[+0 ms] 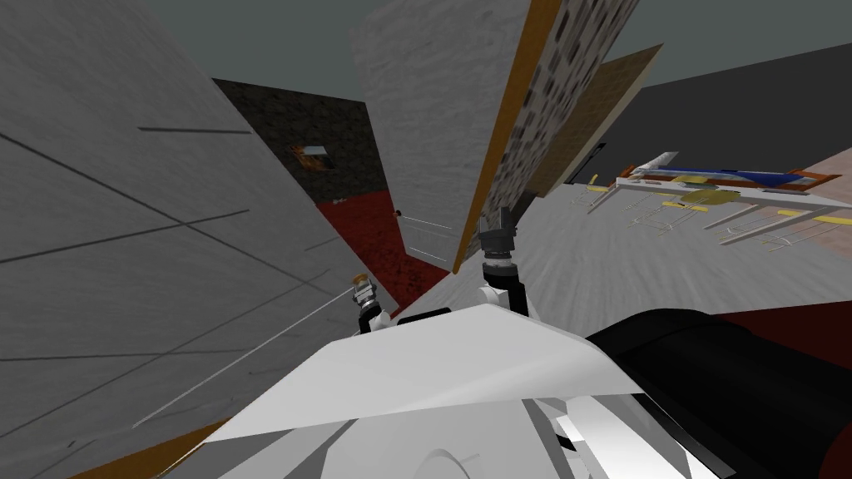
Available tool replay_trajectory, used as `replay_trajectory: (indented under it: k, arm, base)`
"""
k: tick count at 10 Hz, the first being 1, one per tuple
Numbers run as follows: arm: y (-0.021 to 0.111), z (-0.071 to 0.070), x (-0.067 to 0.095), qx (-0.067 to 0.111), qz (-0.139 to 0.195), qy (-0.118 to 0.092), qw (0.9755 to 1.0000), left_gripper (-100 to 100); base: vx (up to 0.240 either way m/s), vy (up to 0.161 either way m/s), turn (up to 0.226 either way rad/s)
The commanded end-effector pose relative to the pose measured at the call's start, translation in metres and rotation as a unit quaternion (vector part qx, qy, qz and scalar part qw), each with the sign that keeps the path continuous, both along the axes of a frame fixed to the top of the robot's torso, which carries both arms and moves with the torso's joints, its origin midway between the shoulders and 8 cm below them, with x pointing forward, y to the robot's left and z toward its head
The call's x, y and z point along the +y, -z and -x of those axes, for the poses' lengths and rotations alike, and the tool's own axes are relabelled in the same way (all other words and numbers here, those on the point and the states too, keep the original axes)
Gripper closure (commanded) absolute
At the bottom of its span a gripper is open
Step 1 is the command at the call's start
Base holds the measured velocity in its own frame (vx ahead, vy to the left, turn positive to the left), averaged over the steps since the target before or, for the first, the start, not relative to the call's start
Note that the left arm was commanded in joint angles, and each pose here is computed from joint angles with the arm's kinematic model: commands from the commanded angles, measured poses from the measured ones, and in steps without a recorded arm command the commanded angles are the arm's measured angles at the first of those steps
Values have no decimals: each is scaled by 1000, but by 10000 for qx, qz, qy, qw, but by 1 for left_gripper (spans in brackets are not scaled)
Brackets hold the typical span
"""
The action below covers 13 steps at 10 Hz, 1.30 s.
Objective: Push the door open
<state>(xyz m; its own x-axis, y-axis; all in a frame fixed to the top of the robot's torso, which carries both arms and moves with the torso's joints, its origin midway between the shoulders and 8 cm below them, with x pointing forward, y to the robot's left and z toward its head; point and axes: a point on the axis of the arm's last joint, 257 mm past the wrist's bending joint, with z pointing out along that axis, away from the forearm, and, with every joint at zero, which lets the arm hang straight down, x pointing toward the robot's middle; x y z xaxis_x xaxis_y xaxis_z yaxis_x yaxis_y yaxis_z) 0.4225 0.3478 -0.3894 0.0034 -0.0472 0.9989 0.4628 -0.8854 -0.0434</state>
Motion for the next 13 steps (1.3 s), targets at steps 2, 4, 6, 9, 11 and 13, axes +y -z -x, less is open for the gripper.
replay_trajectory:
  k: [2, 4, 6, 9, 11, 13]
  arm:
    - [-10, 5, 26, -75, -95, -229, 9997, 100]
    - [-12, 7, 40, -87, -129, -368, 9992, 100]
    - [-13, 8, 47, -94, -144, -441, 9989, 100]
    - [-14, 10, 54, -100, -157, -518, 9985, 100]
    - [-16, 13, 68, -113, -182, -672, 9975, 100]
    - [-15, 13, 68, -102, -182, -673, 9975, 100]
  base:
    - [69, 9, -36]
    - [93, 3, -23]
    - [86, 23, -27]
    - [35, 6, -8]
    - [51, 4, -18]
    - [48, 11, -18]
